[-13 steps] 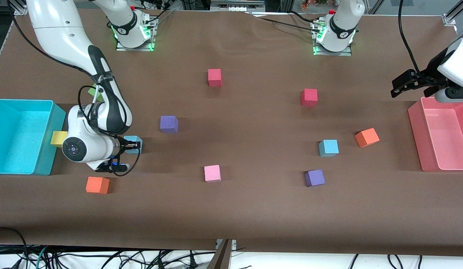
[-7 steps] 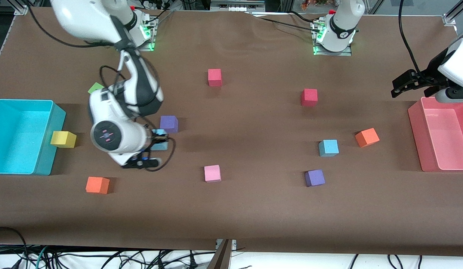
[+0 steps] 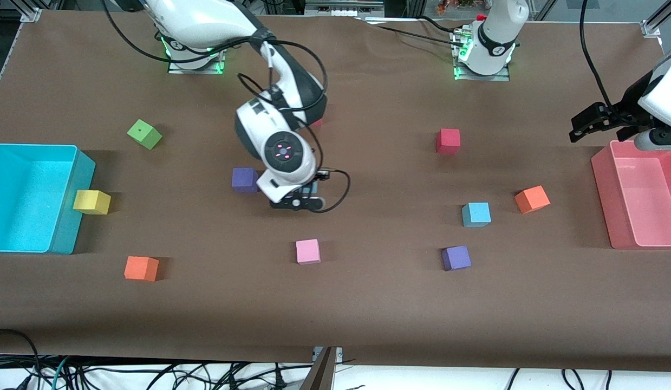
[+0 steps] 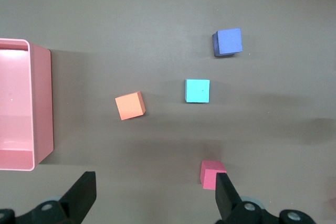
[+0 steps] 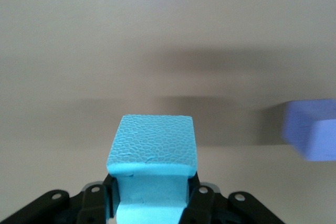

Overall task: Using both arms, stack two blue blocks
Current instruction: 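Lift the light blue cube and carry it toward the table middle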

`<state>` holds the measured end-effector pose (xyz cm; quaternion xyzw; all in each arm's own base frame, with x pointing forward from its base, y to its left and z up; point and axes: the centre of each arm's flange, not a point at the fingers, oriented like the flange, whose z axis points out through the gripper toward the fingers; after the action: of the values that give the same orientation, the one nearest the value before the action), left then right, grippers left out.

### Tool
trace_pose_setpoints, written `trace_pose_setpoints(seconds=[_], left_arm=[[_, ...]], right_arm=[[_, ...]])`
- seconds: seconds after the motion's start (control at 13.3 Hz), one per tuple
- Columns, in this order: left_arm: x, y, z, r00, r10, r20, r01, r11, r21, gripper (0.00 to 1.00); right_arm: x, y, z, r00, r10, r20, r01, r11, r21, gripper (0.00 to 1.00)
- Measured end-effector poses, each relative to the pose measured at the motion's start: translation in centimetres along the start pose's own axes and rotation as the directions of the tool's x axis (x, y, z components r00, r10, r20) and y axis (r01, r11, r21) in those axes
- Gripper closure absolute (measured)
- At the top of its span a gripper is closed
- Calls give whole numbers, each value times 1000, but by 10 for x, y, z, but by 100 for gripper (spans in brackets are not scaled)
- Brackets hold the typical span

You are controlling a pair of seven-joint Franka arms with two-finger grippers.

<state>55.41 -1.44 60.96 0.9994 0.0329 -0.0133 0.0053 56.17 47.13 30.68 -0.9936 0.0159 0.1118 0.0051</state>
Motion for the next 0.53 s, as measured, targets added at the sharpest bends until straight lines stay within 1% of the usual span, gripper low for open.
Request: trace_pose_setpoints(seconds=[0.3, 0.53], left_arm=[[0, 0, 1, 1000, 0, 2, 0, 1000, 0, 0], [0, 0, 1, 1000, 0, 2, 0, 1000, 0, 0]], right_arm=[[-18, -52, 66, 1000, 15, -21, -14, 999, 42, 50], [-21, -65, 91, 1000, 16, -25, -14, 998, 64, 50]])
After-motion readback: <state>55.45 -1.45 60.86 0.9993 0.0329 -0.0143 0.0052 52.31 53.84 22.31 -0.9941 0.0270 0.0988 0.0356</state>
